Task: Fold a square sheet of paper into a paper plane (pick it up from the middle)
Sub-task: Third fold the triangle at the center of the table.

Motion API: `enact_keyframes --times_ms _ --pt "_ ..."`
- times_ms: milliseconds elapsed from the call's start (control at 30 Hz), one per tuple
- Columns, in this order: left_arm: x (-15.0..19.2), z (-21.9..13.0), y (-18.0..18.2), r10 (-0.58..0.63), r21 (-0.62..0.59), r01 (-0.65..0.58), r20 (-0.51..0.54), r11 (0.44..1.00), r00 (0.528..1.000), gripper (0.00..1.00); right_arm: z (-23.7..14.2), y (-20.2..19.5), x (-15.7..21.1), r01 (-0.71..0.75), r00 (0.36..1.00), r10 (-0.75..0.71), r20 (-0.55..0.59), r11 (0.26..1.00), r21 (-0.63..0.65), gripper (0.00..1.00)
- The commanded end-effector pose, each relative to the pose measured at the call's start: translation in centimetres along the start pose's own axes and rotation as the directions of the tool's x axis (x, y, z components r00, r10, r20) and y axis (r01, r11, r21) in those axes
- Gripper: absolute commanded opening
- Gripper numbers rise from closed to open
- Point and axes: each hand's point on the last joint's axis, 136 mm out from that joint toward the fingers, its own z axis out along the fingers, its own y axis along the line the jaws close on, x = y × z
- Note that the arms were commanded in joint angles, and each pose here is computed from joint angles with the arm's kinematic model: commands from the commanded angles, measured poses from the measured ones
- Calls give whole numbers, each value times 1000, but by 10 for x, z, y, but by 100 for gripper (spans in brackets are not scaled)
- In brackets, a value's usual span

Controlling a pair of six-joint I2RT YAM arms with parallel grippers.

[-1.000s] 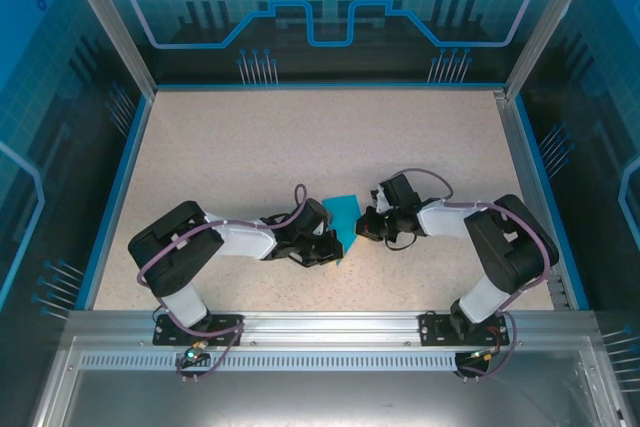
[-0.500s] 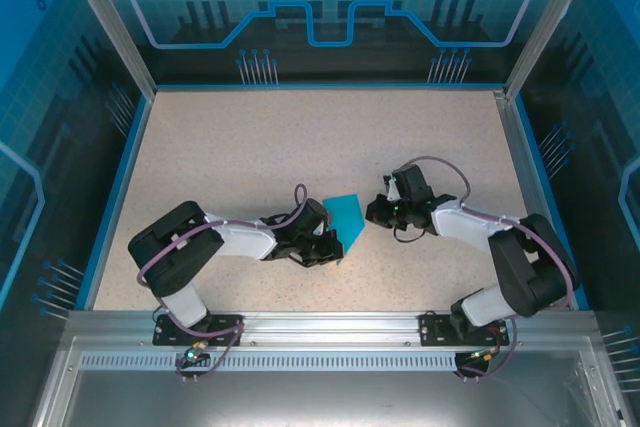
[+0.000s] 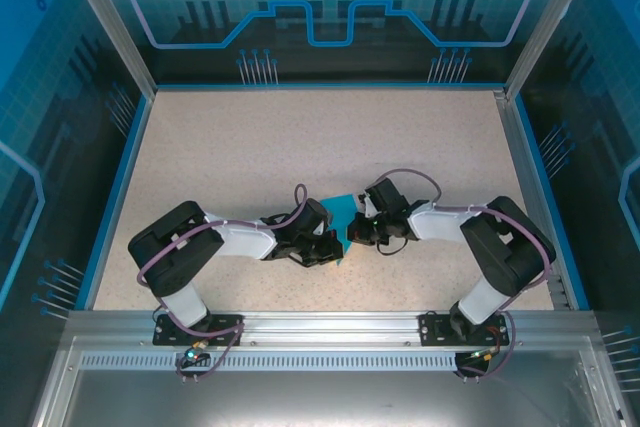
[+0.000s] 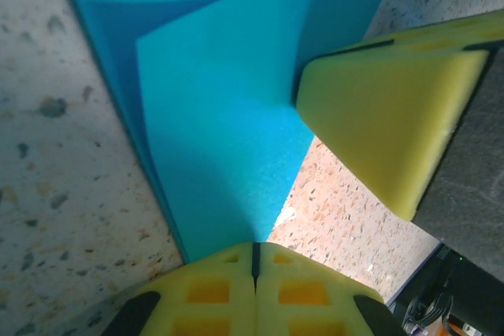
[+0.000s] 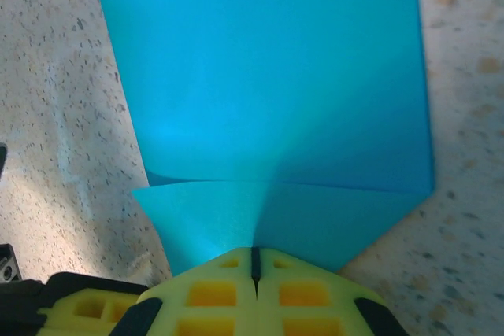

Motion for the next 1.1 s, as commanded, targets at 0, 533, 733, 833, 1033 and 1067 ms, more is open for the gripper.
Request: enact_keyframes --times_ms 0,533,733,833,1033,1067 --pt "35 0 70 -97 -237 75 -82 969 992 0 7 -17 4 -39 999 41 -20 995 90 0" --pt "71 -12 68 -3 -227 -44 -205 973 979 0 12 -44 7 -120 991 131 -39 970 212 0" --pt "59 -25 45 81 -215 -118 -174 970 981 1 5 -28 -2 -107 994 111 -16 981 165 0" --pt "39 -34 20 124 -181 -142 -107 973 987 3 -7 -6 -14 -89 996 87 26 992 91 0" --pt "1 -47 -1 135 -155 -129 29 979 990 3 -38 23 -36 -41 993 43 113 999 -28 28" --pt "-4 -48 -7 139 -138 -132 45 982 989 3 -43 23 -38 -42 991 46 125 998 -38 32"
